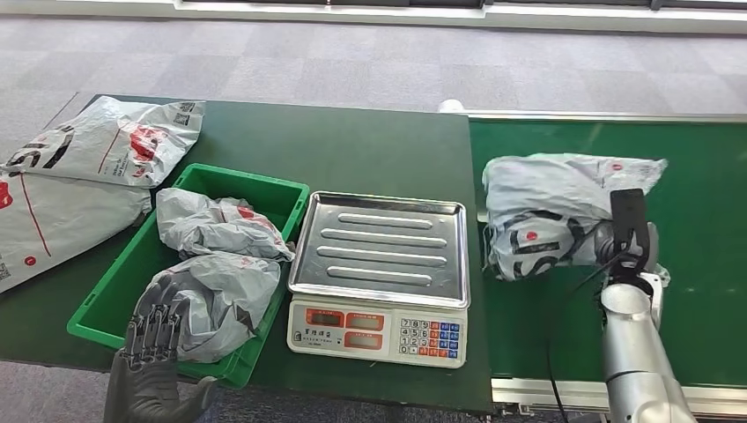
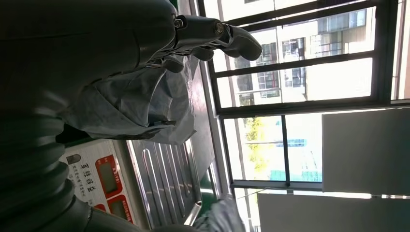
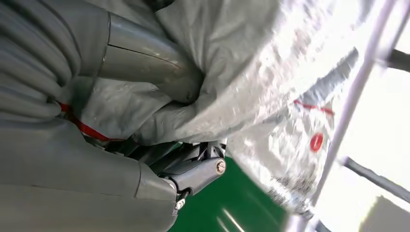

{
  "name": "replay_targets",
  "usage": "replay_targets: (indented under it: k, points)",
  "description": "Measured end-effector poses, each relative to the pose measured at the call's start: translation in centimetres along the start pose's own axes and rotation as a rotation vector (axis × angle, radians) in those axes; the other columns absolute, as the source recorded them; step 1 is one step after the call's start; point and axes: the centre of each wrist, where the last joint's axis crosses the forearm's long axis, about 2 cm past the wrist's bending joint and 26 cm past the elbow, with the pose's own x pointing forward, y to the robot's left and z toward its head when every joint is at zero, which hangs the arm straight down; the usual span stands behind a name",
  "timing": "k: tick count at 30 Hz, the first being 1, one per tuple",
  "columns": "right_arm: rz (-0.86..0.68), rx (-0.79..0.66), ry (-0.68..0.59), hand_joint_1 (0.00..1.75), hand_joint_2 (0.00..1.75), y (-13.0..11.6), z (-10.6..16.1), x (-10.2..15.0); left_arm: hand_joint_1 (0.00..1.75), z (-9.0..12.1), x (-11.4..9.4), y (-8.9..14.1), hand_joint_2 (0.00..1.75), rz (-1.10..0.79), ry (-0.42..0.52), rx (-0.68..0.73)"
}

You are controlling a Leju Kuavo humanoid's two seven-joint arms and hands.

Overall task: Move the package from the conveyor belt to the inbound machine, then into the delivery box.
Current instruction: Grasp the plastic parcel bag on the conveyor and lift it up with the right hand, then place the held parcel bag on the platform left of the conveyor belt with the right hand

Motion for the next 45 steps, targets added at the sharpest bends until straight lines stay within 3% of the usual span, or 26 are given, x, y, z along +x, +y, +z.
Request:
replay_targets:
  k: [7,14,17,19,22,25,29,35,45]
  points:
    - [-0.098,-0.444,-0.456,1.75,1.75,-3.1,2.7,6.3,0.00,-0.1,0.0,-0.3,1.75,-0.008,-0.024,0.042]
    - [-0.147,-0.530,-0.590,1.75,1.75,-4.2,4.6,9.2,0.00,-0.1,-0.1,-0.4,1.75,-0.009,-0.028,0.049]
    - [-0.167,-0.552,-0.709,1.75,1.75,-4.1,5.7,10.6,0.00,-0.1,-0.1,-0.3,1.75,-0.015,-0.038,0.059]
    - [-0.212,-0.462,-0.768,1.75,1.75,-3.2,6.7,12.3,0.00,-0.1,-0.1,-0.3,1.75,-0.021,-0.051,0.065]
    - [-0.273,-0.064,-0.728,1.75,1.75,0.0,8.0,15.2,0.00,-0.3,-0.3,-0.2,1.75,-0.028,-0.070,0.067]
    - [-0.155,0.408,-0.610,1.75,1.75,4.9,8.9,17.5,0.00,-0.7,-0.7,0.0,1.75,-0.030,-0.073,0.050]
    - [-0.004,0.735,-0.522,1.75,1.75,10.4,9.8,19.0,0.00,-1.1,-1.0,0.5,1.75,-0.028,-0.053,0.032]
    - [0.147,0.903,-0.445,1.75,1.75,14.2,9.4,18.5,0.00,-1.2,-1.1,0.7,1.75,-0.031,-0.030,0.027]
    - [0.230,0.945,-0.389,1.75,1.75,15.8,8.0,18.1,0.00,-1.0,-0.8,0.7,1.75,-0.039,-0.023,0.031]
